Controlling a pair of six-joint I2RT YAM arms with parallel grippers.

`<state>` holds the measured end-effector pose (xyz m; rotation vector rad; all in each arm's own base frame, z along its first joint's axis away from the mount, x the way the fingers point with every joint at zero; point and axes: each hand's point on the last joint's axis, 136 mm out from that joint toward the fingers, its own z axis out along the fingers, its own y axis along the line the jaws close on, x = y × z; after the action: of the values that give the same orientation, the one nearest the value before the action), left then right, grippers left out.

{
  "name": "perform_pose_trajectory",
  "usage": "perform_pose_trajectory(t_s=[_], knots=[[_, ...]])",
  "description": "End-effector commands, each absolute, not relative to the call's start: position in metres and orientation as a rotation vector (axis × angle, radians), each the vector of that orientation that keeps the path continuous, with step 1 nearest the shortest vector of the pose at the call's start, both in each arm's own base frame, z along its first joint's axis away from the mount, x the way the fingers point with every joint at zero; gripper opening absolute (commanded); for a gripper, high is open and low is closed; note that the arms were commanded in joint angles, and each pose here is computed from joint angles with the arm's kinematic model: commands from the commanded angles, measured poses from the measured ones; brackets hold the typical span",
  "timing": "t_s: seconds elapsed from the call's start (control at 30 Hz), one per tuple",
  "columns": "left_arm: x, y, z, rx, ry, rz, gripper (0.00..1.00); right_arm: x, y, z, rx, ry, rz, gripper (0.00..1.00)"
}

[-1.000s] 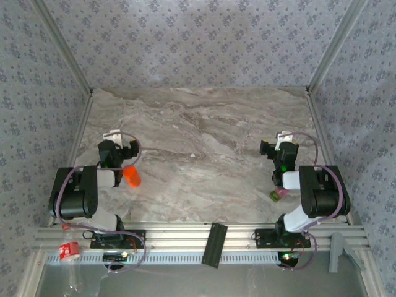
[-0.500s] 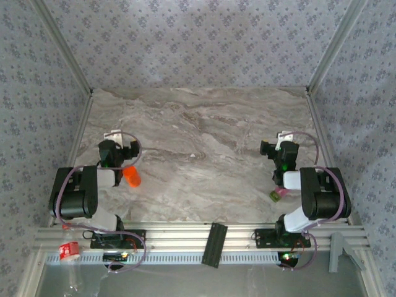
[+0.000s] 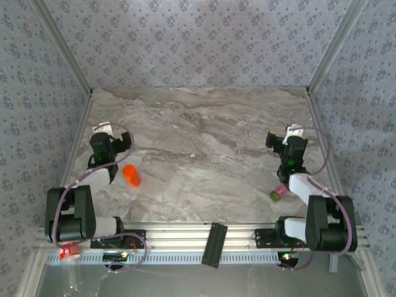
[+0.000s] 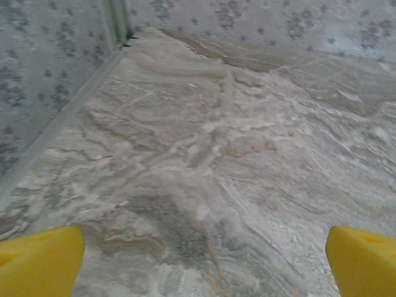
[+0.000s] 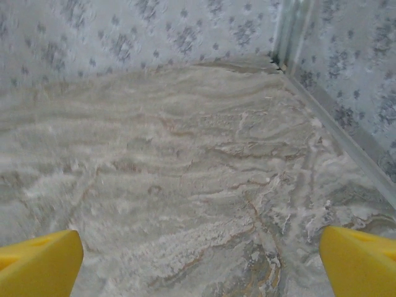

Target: Sort the pills into containers

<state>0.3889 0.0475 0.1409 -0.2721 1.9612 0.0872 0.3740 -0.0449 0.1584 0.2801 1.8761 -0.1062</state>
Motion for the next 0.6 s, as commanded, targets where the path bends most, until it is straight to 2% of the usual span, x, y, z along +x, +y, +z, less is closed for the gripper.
perform_pose_trajectory(t_s=[0.0, 0.07, 0.33, 0.57], knots=[[0.384, 0.060, 0.163, -0.386, 2.001, 0.116, 1.00, 0.359, -0.070, 0.175, 0.693, 1.892, -0.012, 1.00], [0.382, 0.057, 0.177, -0.400, 2.015, 0.091, 0.99, 0.351, -0.076, 0.184, 0.821, 1.916, 0.073, 1.00], [0.368, 0.023, 0.244, -0.445, 1.956, -0.179, 0.99, 0.314, -0.050, 0.198, 0.886, 2.155, 0.241, 1.00], [0.362, -0.034, 0.278, -0.337, 1.987, -0.373, 0.99, 0.256, -0.033, 0.162, 1.053, 2.353, 0.234, 1.00]])
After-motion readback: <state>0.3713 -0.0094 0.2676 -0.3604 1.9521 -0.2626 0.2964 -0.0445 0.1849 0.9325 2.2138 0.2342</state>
